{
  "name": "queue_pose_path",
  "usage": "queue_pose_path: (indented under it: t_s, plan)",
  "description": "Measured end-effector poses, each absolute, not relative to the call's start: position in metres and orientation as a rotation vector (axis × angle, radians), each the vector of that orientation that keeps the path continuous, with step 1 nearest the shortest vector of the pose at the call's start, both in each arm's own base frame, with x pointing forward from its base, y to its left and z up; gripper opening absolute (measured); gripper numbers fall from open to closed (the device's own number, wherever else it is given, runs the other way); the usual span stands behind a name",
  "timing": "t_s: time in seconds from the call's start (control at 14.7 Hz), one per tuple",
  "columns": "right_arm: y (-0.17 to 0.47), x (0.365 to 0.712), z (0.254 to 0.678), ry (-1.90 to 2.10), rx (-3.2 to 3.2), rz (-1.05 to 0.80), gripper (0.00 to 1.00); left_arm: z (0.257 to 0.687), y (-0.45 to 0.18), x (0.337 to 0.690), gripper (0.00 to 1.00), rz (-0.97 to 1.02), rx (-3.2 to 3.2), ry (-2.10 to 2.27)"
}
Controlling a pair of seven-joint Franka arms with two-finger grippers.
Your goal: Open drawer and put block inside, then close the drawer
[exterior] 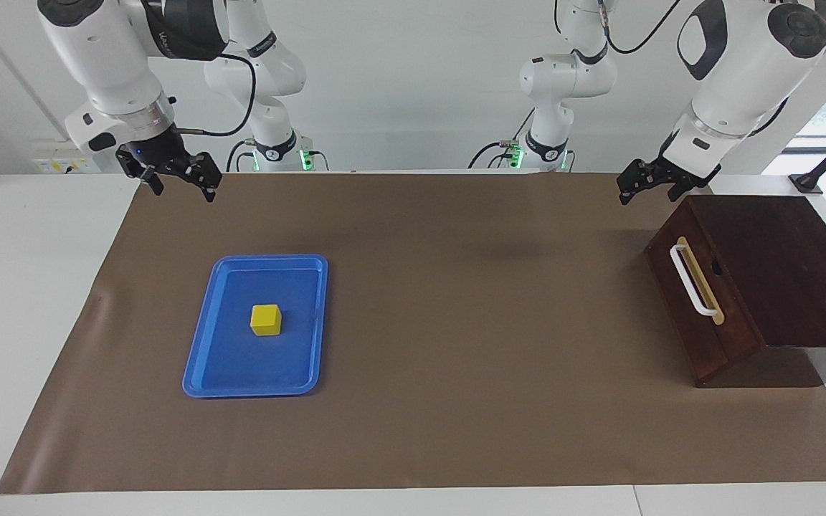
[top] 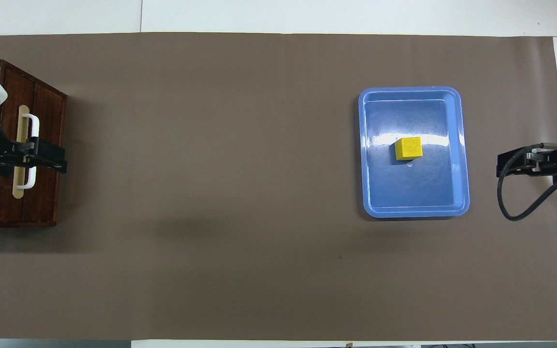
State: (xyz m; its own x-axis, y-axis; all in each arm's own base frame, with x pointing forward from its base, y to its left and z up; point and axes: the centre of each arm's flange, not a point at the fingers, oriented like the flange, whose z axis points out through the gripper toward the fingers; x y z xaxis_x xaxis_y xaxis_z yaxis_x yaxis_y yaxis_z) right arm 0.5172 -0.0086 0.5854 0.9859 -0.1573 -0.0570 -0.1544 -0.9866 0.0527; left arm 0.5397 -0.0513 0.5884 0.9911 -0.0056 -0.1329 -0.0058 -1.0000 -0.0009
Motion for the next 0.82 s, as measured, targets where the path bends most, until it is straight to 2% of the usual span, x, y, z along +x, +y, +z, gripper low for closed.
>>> queue_pose_path:
  t_s: [0.82]
  plan:
    - [-0.0076,0.5169,0.5893,-0.239,3.083,-0.083,1.0,0.5894,-0.0522,0.5423,1.0,0.178,-3.137,0.014]
